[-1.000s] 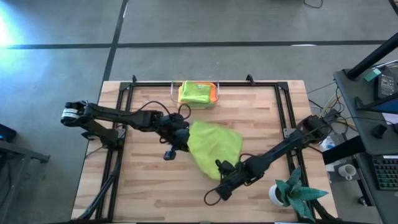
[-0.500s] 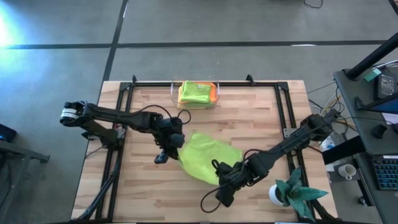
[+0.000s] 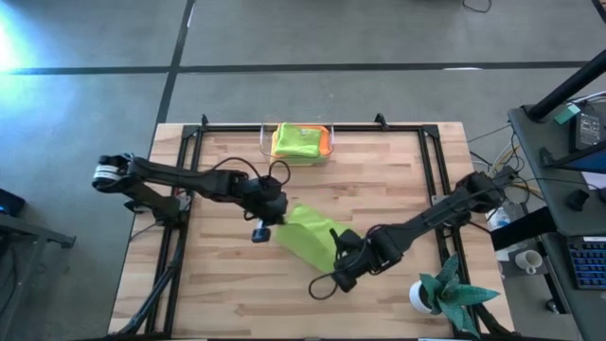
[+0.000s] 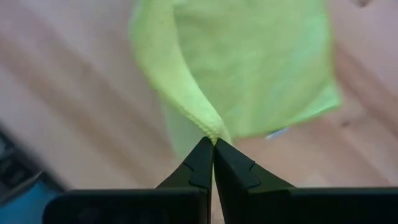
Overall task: Fold microfiber towels
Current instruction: Fold the light green microfiber cloth
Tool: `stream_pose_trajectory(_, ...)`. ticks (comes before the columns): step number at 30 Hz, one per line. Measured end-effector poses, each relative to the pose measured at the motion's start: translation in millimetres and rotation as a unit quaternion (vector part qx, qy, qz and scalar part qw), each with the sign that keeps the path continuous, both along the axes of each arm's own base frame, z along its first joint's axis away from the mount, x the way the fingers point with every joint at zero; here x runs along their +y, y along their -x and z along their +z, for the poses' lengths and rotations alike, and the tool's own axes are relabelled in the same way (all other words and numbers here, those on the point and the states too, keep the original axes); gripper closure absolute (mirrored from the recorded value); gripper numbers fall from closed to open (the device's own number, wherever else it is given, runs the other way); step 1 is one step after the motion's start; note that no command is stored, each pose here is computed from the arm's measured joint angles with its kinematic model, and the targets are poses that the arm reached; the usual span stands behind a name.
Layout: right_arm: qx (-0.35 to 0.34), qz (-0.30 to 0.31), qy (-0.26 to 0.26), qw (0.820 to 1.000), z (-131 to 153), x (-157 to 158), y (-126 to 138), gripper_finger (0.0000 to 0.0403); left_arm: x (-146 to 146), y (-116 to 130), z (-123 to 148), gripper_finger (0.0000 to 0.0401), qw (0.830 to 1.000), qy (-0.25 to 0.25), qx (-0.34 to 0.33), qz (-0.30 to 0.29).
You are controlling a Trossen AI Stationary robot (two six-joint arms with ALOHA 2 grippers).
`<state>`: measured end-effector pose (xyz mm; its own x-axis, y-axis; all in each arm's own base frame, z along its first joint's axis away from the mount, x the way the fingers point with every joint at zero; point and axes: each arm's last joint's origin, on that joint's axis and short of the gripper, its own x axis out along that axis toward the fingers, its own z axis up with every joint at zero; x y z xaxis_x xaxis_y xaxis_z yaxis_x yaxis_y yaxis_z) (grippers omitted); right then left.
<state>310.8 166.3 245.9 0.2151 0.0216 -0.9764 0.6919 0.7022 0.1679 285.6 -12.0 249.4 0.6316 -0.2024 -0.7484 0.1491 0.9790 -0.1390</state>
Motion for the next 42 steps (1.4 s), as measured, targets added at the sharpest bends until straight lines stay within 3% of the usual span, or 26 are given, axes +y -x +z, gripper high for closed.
stream_pose_trajectory(13,0.052,-0.07,0.036,0.996,-36,-41,0,0.0394,7,-17,-19,0.0401,0.997,-0.062,0.004,0.056)
stream_pose_trajectory(31,0.09,-0.089,0.045,0.991,-57,-58,7,0.0394,10,-34,-49,0.0401,0.995,-0.083,0.033,0.051)
stream_pose_trajectory(42,0.089,-0.092,0.036,0.991,-60,-60,6,0.0394,12,-36,-48,0.0401,0.989,-0.118,0.025,0.08)
